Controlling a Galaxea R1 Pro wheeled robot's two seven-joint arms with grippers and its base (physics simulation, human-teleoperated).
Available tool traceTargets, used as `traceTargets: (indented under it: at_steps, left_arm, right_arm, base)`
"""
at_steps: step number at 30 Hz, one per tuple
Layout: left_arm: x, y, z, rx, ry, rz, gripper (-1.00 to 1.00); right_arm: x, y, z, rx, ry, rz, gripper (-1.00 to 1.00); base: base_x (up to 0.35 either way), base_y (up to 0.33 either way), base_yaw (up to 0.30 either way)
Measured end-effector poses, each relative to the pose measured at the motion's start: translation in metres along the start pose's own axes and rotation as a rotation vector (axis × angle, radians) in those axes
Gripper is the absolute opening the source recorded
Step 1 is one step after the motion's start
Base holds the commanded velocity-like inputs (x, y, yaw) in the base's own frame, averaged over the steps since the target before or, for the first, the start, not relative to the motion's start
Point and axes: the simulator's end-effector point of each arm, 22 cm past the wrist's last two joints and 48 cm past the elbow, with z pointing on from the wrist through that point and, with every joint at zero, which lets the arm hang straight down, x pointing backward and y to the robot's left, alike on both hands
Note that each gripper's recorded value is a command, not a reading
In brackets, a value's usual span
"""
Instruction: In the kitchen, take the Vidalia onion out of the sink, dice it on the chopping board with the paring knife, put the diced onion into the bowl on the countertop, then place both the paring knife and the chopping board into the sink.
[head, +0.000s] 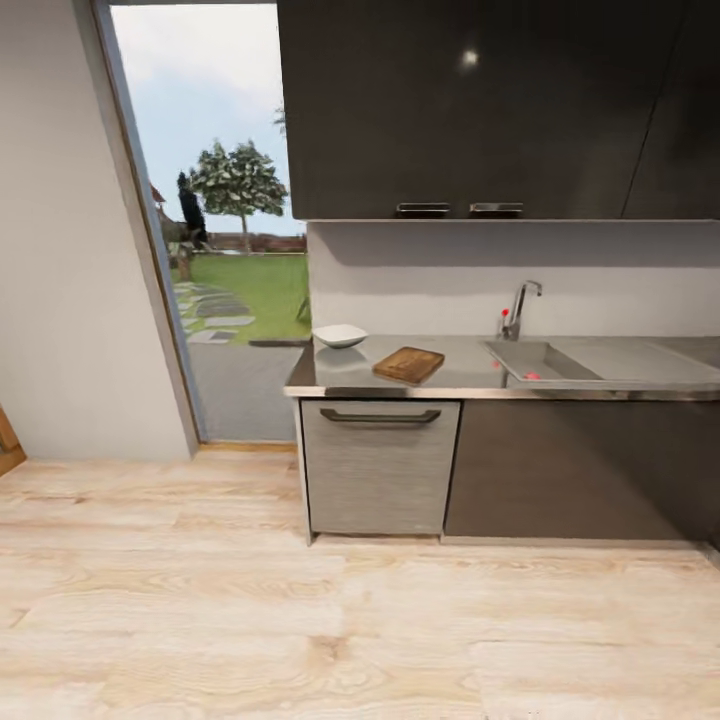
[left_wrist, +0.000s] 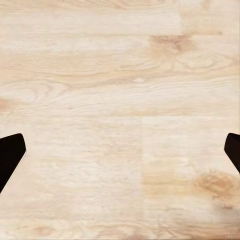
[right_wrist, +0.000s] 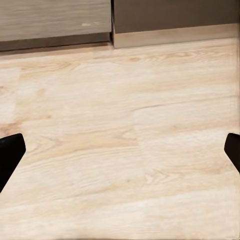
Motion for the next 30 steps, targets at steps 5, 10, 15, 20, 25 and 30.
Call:
traceTargets:
  at_steps: [5,10,15,20,25,30]
  left_arm:
    - [0.0000,-0.0001,0.0000,0.000,0.000,0.000,1.00]
    - [0.0003,-0.0001,-0.0001,0.000,0.000,0.000,1.00]
    - [0.0002,0.0000,-0.0001,0.000,0.000,0.000,1.00]
    - [0.0001,-0.0001,0.0000,0.000,0.000,0.000,1.00]
    - [0.0000,-0.0003,0.0000,0.001,0.000,0.001,1.00]
    - [0.0000,-0.0005,0.0000,0.001,0.000,0.001,1.00]
  right_arm:
    - [0.0000,0.0000,0.0000,0.000,0.000,0.000,1.00]
    - [0.0001,0.0000,0.0000,0.000,0.000,0.000,1.00]
    - [0.0000,0.0000,0.0000,0.000,0.000,0.000,1.00]
    - [0.0001,0.0000,-0.0001,0.000,0.000,0.000,1.00]
    - [0.0000,0.0000,0.0000,0.000,0.000,0.000,1.00]
    - [0.0000,0.0000,0.0000,0.000,0.000,0.000,1.00]
  base:
    - [0.000,0.313,-0.280]
    - [0.000,0.314,-0.280]
    - [0.000,0.314,-0.280]
    - [0.000,0.314,-0.280]
    - [0.000,0.314,-0.280]
    - [0.000,0.314,-0.280]
